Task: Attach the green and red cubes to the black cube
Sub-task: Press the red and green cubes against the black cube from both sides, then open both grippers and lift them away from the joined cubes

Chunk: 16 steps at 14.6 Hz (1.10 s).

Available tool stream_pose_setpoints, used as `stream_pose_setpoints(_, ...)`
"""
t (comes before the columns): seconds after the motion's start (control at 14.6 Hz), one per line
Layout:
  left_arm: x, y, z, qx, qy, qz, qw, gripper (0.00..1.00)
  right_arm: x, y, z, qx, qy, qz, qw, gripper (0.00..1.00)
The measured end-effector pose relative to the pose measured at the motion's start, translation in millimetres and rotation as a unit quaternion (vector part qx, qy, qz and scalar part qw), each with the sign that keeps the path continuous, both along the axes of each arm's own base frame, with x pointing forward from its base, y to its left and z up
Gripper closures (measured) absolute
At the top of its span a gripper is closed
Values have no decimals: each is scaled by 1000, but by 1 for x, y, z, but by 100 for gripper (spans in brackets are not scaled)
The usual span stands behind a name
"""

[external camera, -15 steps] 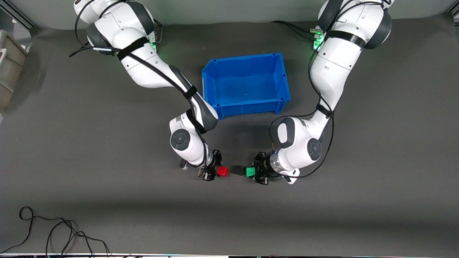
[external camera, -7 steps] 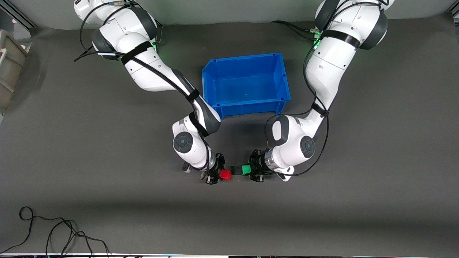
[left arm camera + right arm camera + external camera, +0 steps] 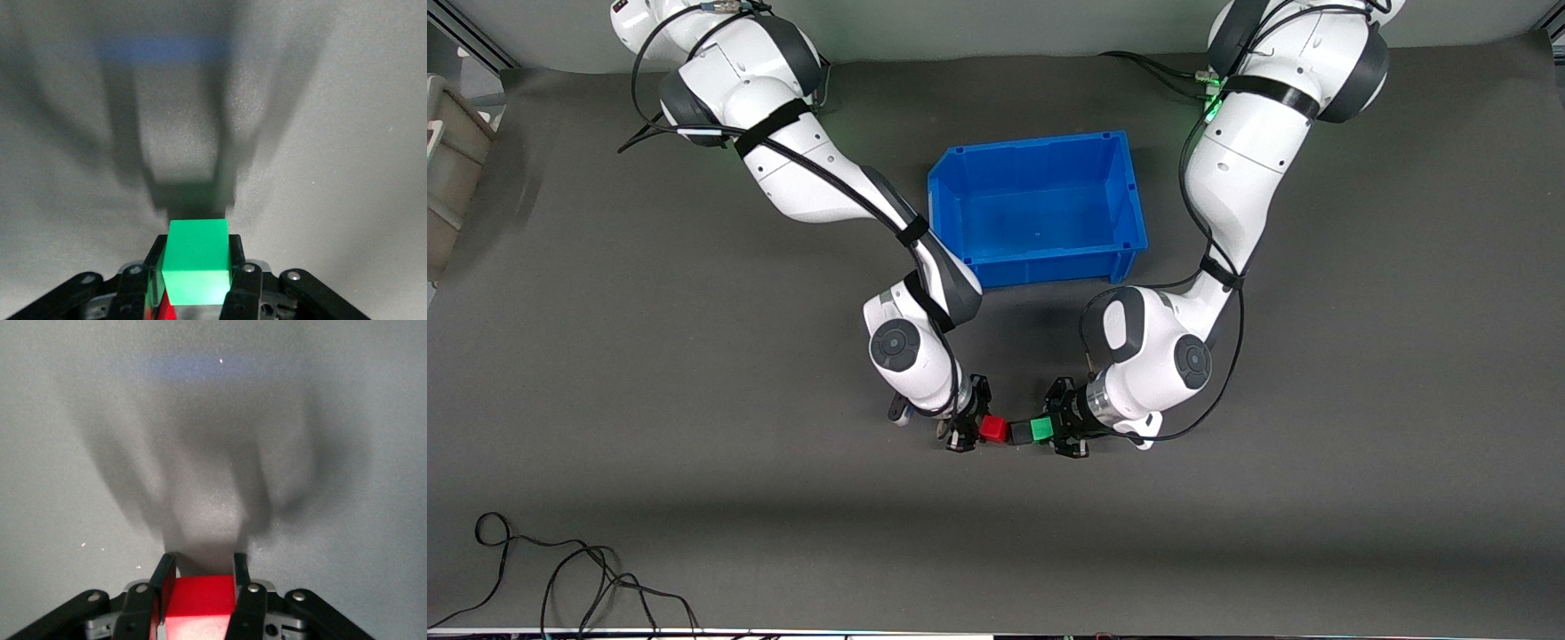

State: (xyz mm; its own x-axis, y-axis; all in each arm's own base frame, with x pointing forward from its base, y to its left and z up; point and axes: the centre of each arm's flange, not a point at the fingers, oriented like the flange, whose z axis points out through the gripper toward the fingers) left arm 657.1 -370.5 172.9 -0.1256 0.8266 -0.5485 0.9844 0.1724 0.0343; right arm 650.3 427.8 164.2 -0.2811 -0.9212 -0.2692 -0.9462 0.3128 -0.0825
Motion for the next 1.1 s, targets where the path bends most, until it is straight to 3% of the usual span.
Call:
stream_pose_setpoints(0.34,-1,-3,0,10,-7,-11,1000,60,-1,1,0,-1,0,0,1000,61)
stream_pose_setpoints(0.48,-3,-6,1,19,-13,-23,999,46,-1,1,0,-1,0,-2,1000,61)
stream_pose_setpoints(0.75,1,-5,6,28,-24,-33,999,5,0,1,0,-1,0,-4,1000,61)
stream_pose_setpoints(0.82,5,0,8,33,-26,-35,999,0,0,1,0,-1,1,-4,1000,61)
stream_pose_setpoints(1.1,34,56,30,51,-4,-54,997,0,0,1,0,-1,1,-5,1000,61)
